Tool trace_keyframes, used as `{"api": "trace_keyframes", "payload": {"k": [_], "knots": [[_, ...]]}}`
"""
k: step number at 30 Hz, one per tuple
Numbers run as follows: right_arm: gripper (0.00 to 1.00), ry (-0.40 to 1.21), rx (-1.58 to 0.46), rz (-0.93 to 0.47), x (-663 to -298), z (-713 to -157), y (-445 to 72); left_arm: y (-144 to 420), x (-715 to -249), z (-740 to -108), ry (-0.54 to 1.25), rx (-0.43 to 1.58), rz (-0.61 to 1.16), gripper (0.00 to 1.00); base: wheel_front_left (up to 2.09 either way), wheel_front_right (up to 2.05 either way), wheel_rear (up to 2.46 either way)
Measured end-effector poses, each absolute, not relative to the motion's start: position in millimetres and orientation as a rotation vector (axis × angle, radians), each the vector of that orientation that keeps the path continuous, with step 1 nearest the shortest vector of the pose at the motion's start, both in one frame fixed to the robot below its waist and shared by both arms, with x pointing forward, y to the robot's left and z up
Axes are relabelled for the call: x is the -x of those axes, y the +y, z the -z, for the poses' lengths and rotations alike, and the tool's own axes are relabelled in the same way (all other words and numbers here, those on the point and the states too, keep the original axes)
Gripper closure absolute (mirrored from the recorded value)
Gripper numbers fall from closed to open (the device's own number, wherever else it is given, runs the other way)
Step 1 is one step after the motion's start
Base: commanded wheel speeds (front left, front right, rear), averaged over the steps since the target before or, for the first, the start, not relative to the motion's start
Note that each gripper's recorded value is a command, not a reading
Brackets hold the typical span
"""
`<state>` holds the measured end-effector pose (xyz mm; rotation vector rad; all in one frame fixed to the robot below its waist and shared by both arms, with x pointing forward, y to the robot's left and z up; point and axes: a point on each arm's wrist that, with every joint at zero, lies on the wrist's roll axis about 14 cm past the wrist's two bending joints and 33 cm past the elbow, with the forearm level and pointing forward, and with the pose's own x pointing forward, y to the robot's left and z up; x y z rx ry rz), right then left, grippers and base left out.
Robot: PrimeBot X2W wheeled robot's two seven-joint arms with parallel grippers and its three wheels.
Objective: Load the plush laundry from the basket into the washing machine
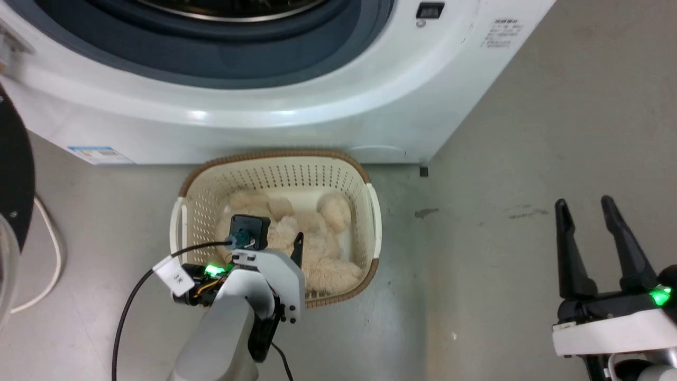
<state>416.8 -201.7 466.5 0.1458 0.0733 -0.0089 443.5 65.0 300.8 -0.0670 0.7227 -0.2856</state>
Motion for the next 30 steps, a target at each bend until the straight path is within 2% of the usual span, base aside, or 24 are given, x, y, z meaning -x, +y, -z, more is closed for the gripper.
{"api": "trace_keyframes", "payload": {"k": [18,30], "knots": [[0.00,0.135,-0.186,0.049,-430.9,-424.7,-210.5,88.8,-440.4,-201.6,1.021,-0.088,0.225,0.00,0.00,0.00,0.00],[0.00,0.184,-0.229,0.061,-436.5,-395.0,-209.0,118.1,-451.6,-156.4,1.071,-0.154,0.143,0.00,0.00,0.00,0.00]]}}
